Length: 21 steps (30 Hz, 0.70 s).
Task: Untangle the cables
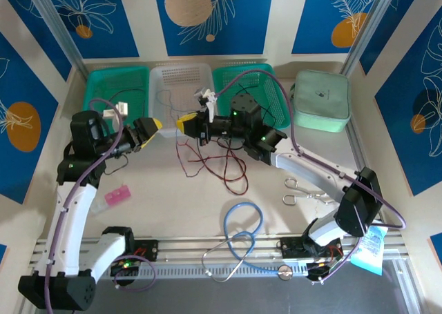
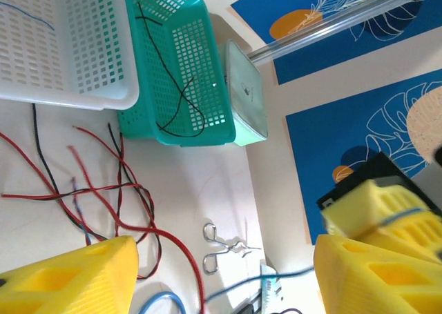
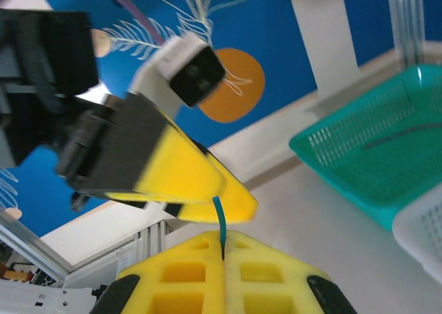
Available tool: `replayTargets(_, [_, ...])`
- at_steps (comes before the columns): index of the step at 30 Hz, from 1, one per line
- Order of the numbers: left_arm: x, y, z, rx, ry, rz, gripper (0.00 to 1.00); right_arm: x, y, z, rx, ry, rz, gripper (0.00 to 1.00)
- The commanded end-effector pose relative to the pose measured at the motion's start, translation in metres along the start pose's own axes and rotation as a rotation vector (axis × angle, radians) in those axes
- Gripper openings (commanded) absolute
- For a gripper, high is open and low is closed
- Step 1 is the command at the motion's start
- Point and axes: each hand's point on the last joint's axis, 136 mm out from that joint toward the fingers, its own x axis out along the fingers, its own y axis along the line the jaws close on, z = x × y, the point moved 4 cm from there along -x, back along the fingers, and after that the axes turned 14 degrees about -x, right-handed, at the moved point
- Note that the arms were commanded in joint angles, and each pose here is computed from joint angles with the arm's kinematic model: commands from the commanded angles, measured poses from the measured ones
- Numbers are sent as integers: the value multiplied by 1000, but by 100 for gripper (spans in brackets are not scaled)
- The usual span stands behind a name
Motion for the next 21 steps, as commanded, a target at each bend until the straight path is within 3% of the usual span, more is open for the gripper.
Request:
replayTargets(1, [9, -9, -6, 3, 48, -64, 67, -11, 16, 37, -171, -112, 64, 0])
replayTargets(7, [31, 1, -18, -33, 109, -51, 69, -13, 22, 49, -262, -188, 81, 0])
replayTargets(21, [13, -11, -20, 4, 53, -17, 74, -13, 18, 47, -296, -191, 49, 0])
